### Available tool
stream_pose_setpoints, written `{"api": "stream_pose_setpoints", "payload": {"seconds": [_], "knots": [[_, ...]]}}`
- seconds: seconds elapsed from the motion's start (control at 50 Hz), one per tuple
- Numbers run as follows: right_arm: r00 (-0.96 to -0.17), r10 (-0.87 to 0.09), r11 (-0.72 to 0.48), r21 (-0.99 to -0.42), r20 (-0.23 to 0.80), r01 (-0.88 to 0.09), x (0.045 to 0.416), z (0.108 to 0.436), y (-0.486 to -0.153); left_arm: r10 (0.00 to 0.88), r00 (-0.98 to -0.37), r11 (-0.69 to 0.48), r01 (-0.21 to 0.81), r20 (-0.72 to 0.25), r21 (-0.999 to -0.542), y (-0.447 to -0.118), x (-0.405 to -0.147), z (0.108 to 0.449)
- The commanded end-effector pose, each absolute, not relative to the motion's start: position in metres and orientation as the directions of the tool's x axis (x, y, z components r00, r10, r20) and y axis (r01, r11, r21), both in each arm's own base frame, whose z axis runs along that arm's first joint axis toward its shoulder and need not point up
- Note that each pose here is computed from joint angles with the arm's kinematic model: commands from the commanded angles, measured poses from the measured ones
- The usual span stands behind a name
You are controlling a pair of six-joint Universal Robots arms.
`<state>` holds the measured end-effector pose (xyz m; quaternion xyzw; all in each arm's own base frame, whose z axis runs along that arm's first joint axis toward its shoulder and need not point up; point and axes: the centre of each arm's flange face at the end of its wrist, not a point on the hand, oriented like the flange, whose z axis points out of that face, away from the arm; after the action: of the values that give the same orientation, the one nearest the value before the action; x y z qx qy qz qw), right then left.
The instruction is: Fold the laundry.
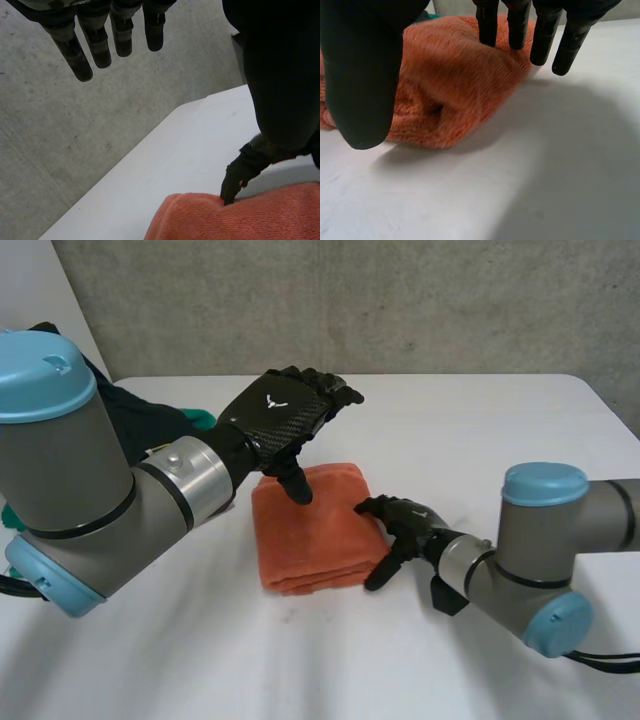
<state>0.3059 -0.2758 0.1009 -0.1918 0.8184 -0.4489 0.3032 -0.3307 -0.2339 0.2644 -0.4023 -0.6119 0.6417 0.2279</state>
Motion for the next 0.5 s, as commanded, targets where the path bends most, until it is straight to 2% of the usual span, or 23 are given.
{"api": "stream_pose_setpoints", "payload": {"seconds": [0.02, 0.16, 0.24, 0.3, 0.32, 0.4, 0.5], "knots": [[-0.722, -0.597, 0.523, -0.852, -0.350, -0.020, 0.321, 0.098, -0.281, 0.780, -0.578, -0.146, 0.205, -0.240, -0.968, -0.235, -0.330, 0.263], [-0.723, -0.588, 0.492, -0.870, -0.361, 0.035, 0.331, 0.097, -0.305, 0.777, -0.579, -0.156, 0.202, -0.246, -0.967, -0.235, -0.330, 0.266], [-0.729, -0.593, 0.440, -0.896, -0.342, 0.062, 0.337, 0.104, -0.323, 0.777, -0.580, -0.157, 0.200, -0.246, -0.967, -0.236, -0.331, 0.266], [-0.775, -0.553, 0.353, -0.929, -0.306, 0.114, 0.331, 0.123, -0.352, 0.774, -0.582, -0.160, 0.200, -0.249, -0.967, -0.236, -0.330, 0.267], [-0.792, -0.533, 0.330, -0.935, -0.298, 0.130, 0.327, 0.128, -0.362, 0.774, -0.582, -0.163, 0.198, -0.250, -0.967, -0.237, -0.330, 0.268], [-0.887, -0.374, 0.224, -0.955, -0.270, 0.196, 0.269, 0.140, -0.430, 0.770, -0.586, -0.169, 0.193, -0.252, -0.967, -0.239, -0.330, 0.270], [-0.938, -0.276, 0.107, -0.977, -0.208, 0.186, 0.227, 0.150, -0.477, 0.764, -0.593, -0.177, 0.187, -0.255, -0.966, -0.243, -0.330, 0.273]]}}
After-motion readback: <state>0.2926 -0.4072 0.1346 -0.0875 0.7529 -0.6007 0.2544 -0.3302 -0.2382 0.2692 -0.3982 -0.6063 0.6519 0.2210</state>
